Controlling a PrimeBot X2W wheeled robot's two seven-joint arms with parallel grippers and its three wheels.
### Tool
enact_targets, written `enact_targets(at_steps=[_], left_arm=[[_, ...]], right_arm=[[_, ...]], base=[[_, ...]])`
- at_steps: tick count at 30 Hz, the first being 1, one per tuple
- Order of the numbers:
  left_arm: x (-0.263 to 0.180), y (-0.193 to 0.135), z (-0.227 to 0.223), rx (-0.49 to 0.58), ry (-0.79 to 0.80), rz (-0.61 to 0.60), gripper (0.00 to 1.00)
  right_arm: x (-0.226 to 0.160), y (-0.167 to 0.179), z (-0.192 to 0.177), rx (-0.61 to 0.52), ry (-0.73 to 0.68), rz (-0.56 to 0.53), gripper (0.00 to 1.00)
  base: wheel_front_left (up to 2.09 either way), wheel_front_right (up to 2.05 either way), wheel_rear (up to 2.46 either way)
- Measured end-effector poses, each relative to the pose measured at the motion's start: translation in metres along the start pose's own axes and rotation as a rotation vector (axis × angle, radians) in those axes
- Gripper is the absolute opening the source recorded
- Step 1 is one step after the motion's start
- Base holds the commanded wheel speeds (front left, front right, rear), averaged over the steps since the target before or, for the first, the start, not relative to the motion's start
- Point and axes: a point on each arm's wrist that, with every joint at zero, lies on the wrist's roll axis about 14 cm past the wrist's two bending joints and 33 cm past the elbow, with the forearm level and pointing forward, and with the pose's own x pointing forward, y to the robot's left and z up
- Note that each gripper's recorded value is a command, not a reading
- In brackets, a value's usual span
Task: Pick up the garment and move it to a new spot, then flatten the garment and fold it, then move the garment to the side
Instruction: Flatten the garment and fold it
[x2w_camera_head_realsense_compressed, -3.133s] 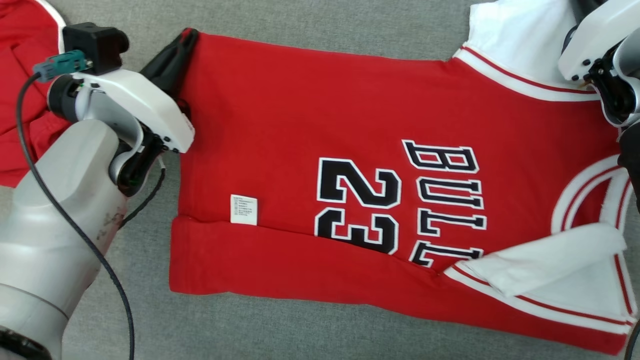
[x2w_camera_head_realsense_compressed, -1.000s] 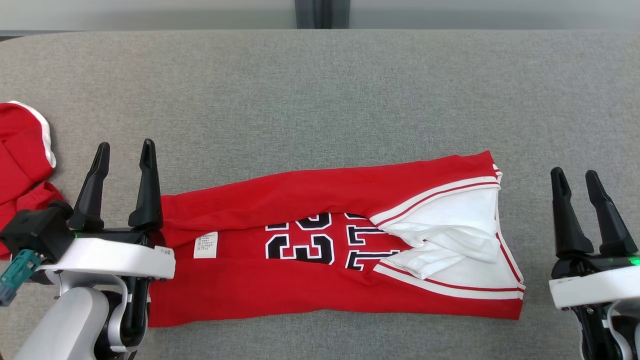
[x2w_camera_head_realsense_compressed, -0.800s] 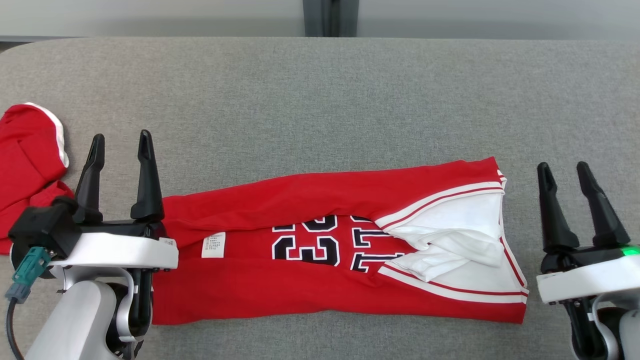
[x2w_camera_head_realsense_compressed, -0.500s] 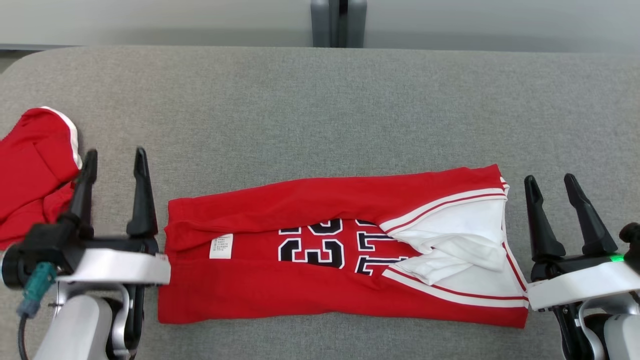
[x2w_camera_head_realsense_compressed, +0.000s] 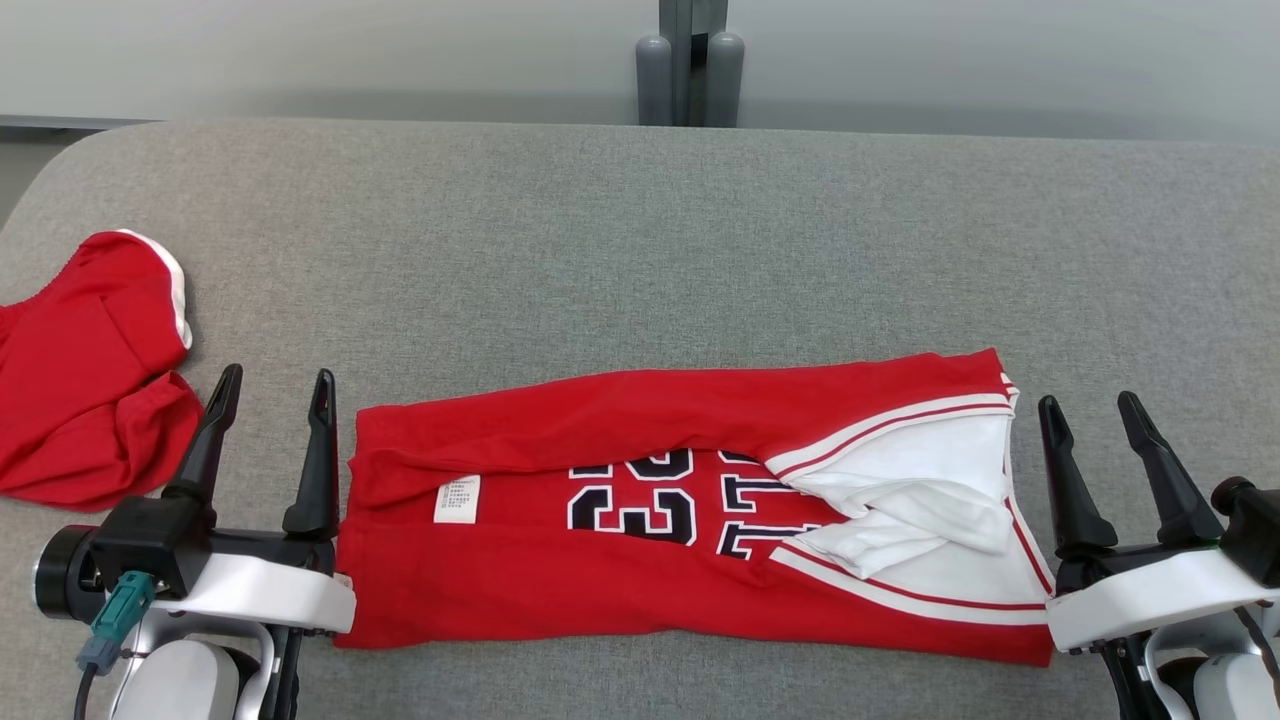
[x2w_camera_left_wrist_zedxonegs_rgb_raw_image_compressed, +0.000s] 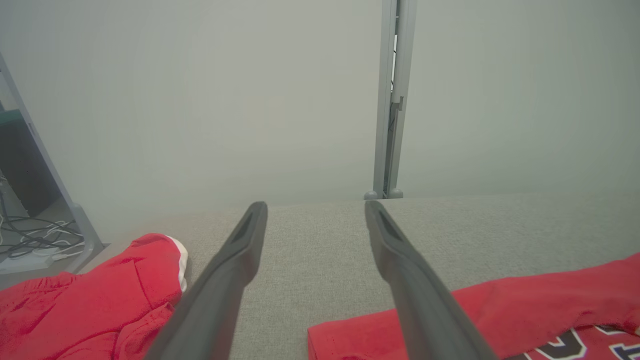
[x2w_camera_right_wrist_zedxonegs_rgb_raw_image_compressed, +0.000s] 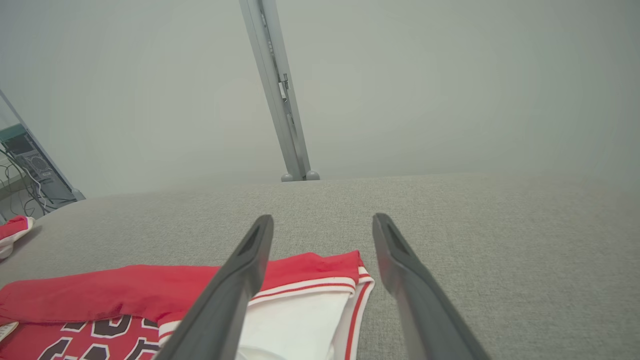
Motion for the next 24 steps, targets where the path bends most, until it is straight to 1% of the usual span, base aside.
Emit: enact_targets(at_steps=[8,14,17,24], left_arm=[[-0.001,0.000,-0.006,0.002,0.017,-0.009,1.00],[0.001,0.001,-0.007,0.007,0.017,-0.009,1.00],[-0.001,0.002,-0.011,0.008,0.028,-0.008,1.00],[0.002,0.001,-0.015,0.009,0.039,-0.012,1.00]], right_arm=[[0.002,-0.002,-0.006,-0.017,0.023,0.002,1.00],[0.006,-0.002,-0.020,-0.030,0.073,0.007,1.00],[0.006,-0.003,-0.038,-0.029,0.132,0.006,1.00],[-0.001,-0.003,-0.092,-0.002,0.296,-0.005,1.00]], base=[[0.00,0.00,0.00],[0.00,0.00,0.00],[0.00,0.00,0.00],[0.00,0.00,0.00]])
